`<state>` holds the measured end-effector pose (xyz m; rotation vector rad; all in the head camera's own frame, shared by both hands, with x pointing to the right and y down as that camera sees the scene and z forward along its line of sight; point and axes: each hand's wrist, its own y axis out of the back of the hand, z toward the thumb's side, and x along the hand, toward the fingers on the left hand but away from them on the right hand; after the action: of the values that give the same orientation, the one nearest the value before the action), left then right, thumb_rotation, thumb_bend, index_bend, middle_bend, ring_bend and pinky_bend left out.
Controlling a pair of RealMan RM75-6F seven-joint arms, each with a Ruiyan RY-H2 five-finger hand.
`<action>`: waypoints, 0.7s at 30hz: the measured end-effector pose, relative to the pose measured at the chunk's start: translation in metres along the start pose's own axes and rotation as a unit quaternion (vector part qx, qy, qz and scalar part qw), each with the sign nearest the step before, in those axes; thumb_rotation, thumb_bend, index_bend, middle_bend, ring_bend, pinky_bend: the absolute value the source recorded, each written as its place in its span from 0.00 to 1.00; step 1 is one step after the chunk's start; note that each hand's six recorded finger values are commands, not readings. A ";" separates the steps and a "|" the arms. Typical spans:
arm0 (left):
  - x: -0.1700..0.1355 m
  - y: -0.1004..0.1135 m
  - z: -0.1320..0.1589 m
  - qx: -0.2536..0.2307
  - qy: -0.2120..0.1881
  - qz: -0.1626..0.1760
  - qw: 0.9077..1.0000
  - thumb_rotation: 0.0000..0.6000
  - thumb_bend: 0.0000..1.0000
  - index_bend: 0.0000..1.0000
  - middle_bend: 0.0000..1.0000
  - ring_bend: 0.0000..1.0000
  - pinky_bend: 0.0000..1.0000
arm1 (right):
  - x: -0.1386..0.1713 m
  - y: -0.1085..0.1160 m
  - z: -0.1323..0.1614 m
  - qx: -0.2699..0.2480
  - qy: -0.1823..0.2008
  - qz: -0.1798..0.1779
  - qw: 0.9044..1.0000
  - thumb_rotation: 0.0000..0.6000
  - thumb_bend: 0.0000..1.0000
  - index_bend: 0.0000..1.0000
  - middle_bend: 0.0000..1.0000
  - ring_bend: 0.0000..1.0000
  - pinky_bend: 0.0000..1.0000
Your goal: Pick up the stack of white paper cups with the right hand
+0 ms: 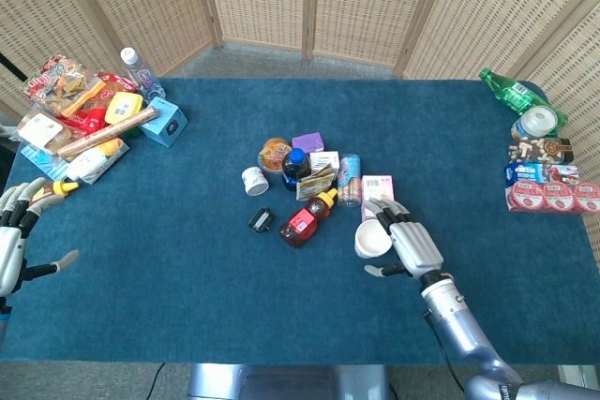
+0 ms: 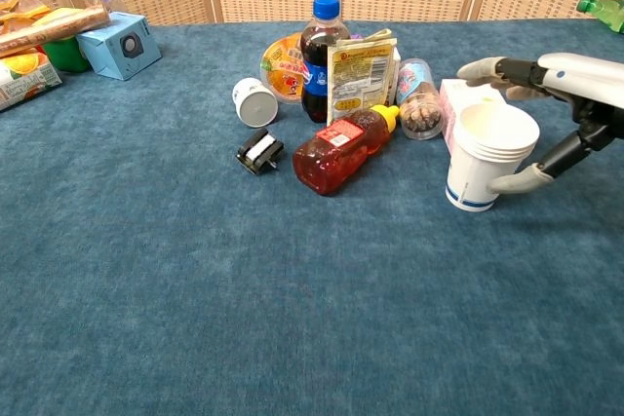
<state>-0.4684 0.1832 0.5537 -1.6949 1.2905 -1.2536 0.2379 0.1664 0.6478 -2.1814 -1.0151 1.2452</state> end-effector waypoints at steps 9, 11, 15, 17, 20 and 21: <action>0.000 0.001 -0.001 -0.003 0.002 0.002 1.000 1.00 0.17 0.23 0.00 0.00 0.00 | -0.006 -0.007 0.001 0.004 0.005 -0.023 1.000 1.00 0.00 0.29 0.31 0.10 0.31; 0.000 0.001 -0.001 -0.003 0.002 0.002 1.000 1.00 0.17 0.23 0.00 0.00 0.00 | -0.006 -0.009 0.000 0.005 0.004 -0.024 1.000 1.00 0.00 0.32 0.37 0.16 0.34; 0.000 0.001 0.000 -0.003 0.001 0.003 1.000 1.00 0.17 0.23 0.00 0.00 0.00 | -0.006 -0.009 -0.002 0.005 0.004 -0.030 1.000 1.00 0.00 0.38 0.47 0.24 0.39; 0.000 0.000 0.000 -0.003 0.000 0.003 1.000 1.00 0.17 0.23 0.00 0.00 0.00 | -0.005 -0.008 -0.002 0.004 0.006 -0.034 0.999 1.00 0.00 0.39 0.49 0.26 0.40; 0.000 0.000 0.001 -0.004 0.000 0.003 1.000 1.00 0.17 0.23 0.00 0.00 0.00 | -0.003 -0.004 -0.001 0.000 0.010 -0.043 0.999 1.00 0.01 0.41 0.51 0.28 0.41; 0.000 0.000 0.001 -0.004 0.000 0.002 1.000 1.00 0.17 0.23 0.00 0.00 0.00 | -0.002 -0.001 0.000 -0.003 0.012 -0.048 0.999 1.00 0.01 0.42 0.52 0.29 0.41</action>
<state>-0.4678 0.1834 0.5533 -1.6972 1.3008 -1.2461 0.2370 0.1657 0.6496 -2.1211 -1.1022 1.1725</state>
